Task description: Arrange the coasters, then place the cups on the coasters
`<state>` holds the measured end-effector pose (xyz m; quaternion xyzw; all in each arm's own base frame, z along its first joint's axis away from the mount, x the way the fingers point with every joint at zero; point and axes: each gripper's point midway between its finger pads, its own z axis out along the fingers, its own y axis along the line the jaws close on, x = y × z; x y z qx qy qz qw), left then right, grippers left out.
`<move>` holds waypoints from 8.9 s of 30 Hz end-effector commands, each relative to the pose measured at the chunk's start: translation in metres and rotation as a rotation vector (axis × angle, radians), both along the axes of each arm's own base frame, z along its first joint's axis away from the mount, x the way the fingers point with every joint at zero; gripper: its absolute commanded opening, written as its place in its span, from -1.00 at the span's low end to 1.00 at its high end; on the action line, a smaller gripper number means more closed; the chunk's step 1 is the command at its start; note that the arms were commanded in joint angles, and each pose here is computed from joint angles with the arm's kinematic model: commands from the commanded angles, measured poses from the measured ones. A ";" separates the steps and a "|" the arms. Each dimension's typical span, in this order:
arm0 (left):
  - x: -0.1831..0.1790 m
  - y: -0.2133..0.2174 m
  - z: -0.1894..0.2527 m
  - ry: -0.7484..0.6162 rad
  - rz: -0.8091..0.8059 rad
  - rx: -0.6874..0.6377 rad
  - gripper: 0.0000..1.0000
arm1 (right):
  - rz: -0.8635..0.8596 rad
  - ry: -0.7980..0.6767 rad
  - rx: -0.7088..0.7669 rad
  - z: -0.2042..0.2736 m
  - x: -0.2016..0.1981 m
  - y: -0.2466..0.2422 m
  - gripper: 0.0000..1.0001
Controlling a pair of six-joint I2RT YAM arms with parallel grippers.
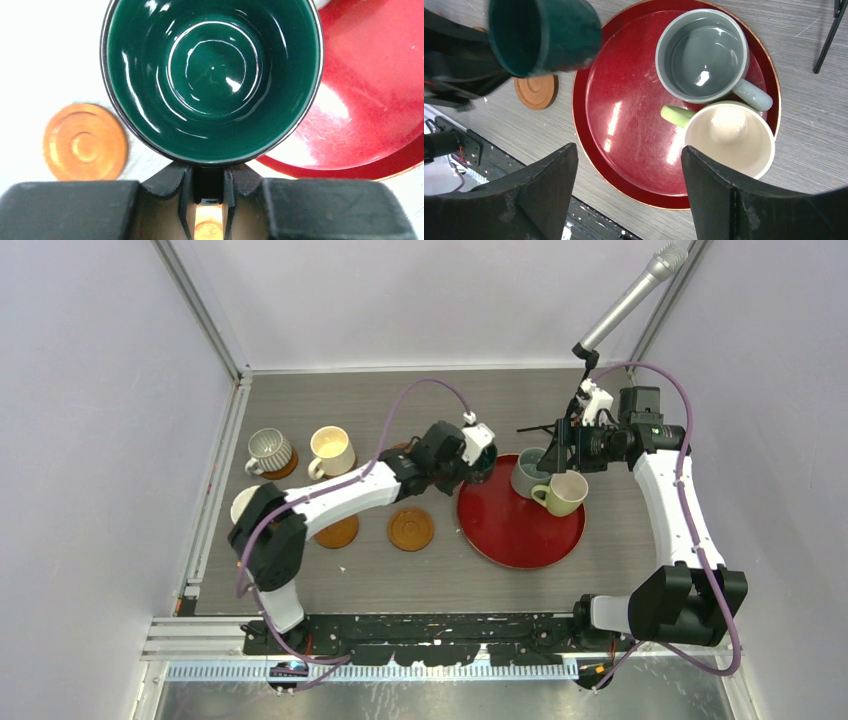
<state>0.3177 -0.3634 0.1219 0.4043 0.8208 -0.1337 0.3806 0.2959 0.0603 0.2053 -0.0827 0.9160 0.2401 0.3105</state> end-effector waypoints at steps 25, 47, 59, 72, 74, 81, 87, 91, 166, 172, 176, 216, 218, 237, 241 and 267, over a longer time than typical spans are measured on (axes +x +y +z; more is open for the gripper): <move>-0.062 0.256 0.036 -0.099 0.161 -0.086 -1.00 | 0.013 0.028 0.018 -0.004 -0.004 0.008 0.60; -0.079 0.306 -0.013 -0.007 0.155 0.001 -1.00 | 0.048 0.048 -0.029 -0.012 -0.004 0.008 0.60; -0.072 0.317 -0.028 0.040 0.159 0.076 -1.00 | 0.049 0.043 -0.041 -0.013 -0.009 0.006 0.60; -0.073 0.326 -0.034 0.046 0.162 0.130 -0.89 | 0.051 0.043 -0.036 -0.013 -0.008 0.007 0.60; -0.074 0.327 -0.036 0.051 0.161 0.138 -0.78 | 0.051 0.042 -0.037 -0.013 -0.008 0.007 0.60; -0.085 0.326 -0.038 0.068 0.122 0.152 -0.08 | 0.051 0.044 -0.040 -0.014 -0.008 0.006 0.60; -0.101 0.327 -0.041 0.095 0.082 0.173 0.14 | 0.055 0.045 -0.038 -0.014 -0.008 0.007 0.60; -0.106 0.326 -0.036 0.085 0.067 0.175 0.18 | 0.058 0.045 -0.038 -0.015 -0.009 0.007 0.60; -0.044 0.182 0.069 0.141 -0.137 0.066 0.68 | 1.047 -0.200 -0.328 -0.105 -0.013 -0.103 0.57; -0.047 0.183 0.067 0.151 -0.136 0.073 0.68 | 1.106 -0.211 -0.332 -0.113 -0.009 -0.096 0.57; -0.048 0.184 0.067 0.153 -0.131 0.076 0.68 | 1.113 -0.218 -0.325 -0.117 -0.005 -0.093 0.57; -0.062 0.044 0.022 0.054 -0.507 0.054 0.51 | 1.114 -0.234 -0.266 -0.131 -0.029 -0.010 0.49; -0.057 0.033 0.018 0.068 -0.511 0.049 0.51 | 1.092 -0.243 -0.263 -0.128 -0.030 -0.007 0.50; -0.048 -0.001 -0.003 0.114 -0.581 0.051 0.49 | 0.935 -0.228 -0.244 -0.099 -0.037 -0.034 0.66; -0.046 -0.008 -0.005 0.131 -0.609 0.066 0.59 | 0.924 -0.229 -0.245 -0.091 -0.048 -0.043 0.67; -0.045 -0.100 -0.025 0.104 -0.696 0.164 0.32 | 0.582 -0.162 -0.134 -0.071 -0.083 -0.076 0.68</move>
